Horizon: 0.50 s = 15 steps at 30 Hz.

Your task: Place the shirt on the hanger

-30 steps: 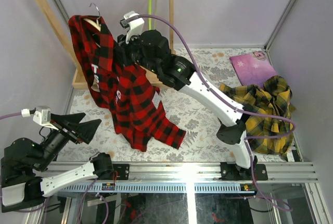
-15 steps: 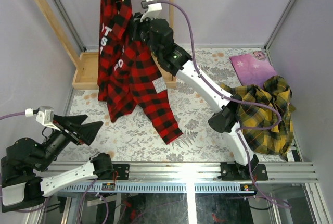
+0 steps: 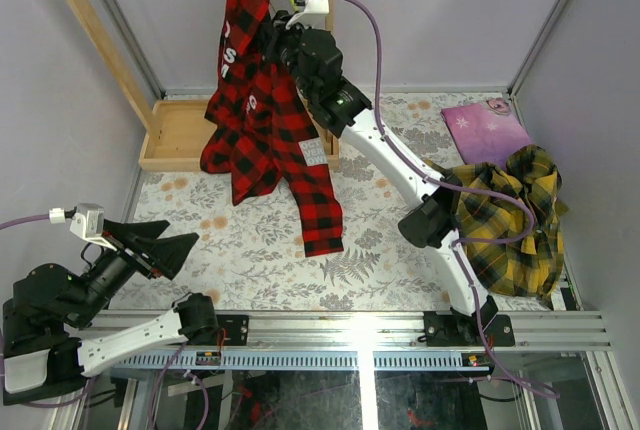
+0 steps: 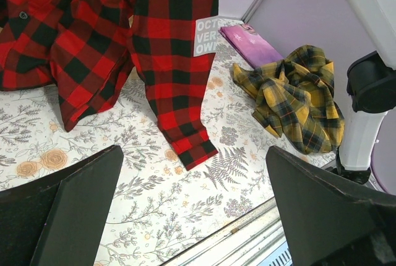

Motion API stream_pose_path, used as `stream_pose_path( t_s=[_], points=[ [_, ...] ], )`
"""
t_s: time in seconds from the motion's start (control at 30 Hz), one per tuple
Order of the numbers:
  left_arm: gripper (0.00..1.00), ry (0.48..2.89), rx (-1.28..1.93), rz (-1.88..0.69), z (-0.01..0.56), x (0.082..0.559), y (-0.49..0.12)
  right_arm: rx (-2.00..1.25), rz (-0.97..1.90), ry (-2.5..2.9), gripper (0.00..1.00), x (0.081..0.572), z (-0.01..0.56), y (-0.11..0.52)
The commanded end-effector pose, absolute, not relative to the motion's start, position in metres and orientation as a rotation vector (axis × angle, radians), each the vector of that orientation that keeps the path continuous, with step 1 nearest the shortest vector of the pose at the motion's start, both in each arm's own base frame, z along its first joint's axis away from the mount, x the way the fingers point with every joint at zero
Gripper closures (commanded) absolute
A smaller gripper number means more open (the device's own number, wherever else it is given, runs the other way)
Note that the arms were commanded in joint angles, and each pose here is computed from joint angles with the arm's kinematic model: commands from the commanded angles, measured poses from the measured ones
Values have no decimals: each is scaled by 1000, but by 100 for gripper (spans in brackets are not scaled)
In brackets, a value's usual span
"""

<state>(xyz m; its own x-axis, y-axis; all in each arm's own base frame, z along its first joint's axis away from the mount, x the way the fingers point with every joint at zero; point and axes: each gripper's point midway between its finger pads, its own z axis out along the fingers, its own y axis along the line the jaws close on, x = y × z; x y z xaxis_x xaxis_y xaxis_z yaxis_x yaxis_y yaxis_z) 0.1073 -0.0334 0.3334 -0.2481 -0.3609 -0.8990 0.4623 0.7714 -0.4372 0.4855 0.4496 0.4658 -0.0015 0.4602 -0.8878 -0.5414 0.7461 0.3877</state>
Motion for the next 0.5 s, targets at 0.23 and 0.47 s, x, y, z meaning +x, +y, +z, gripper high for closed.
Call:
stream_pose_path(
  t_s=[0.23, 0.47],
  points=[
    [0, 1635, 28, -805, 335, 109, -26, -50, 887, 1193, 73, 464, 528, 433],
    [0, 1663, 34, -789, 333, 112, -33, -130, 897, 1173, 48, 427, 556, 419]
  ],
)
